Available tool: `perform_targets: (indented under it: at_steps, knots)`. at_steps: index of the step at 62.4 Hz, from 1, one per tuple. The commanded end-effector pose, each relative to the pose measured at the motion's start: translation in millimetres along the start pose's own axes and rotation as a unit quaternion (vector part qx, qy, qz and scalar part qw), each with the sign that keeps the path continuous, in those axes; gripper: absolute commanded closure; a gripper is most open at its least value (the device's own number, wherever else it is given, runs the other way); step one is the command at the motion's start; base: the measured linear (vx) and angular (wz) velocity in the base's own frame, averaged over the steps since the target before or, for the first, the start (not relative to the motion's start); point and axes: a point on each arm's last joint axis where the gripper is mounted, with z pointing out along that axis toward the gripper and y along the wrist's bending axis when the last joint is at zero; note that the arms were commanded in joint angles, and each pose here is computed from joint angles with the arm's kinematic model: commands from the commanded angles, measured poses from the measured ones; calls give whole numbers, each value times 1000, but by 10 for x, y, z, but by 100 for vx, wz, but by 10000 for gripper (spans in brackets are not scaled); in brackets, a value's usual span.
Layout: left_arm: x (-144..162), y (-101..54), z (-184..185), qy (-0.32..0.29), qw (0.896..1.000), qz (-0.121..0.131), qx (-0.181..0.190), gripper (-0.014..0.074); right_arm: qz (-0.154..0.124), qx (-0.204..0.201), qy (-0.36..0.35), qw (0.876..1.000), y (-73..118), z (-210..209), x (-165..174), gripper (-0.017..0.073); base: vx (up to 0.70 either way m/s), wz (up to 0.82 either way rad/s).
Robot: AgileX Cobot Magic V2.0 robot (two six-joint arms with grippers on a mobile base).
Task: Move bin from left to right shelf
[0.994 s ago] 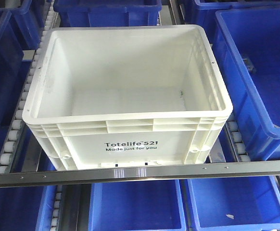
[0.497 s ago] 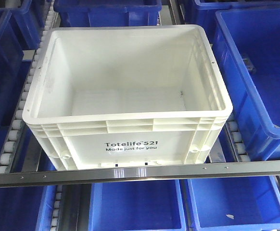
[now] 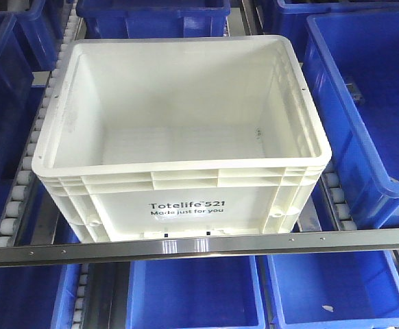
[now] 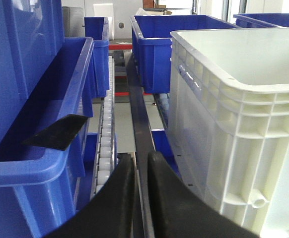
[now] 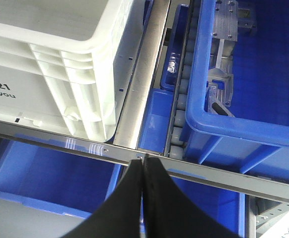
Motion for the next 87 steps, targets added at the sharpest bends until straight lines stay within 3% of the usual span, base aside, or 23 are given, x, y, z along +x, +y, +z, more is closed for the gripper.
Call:
perform_targets:
  at_steps: [1,87]
  knots:
    - [-144,4,-30,-54,998,-6,-3,537,-9,1,-40,999,-10,-43,-115,568,0,0]
    - [-148,4,-30,-55,999,-1,-3,537,-9,1,-40,999,-10,-43,-116,568,0,0]
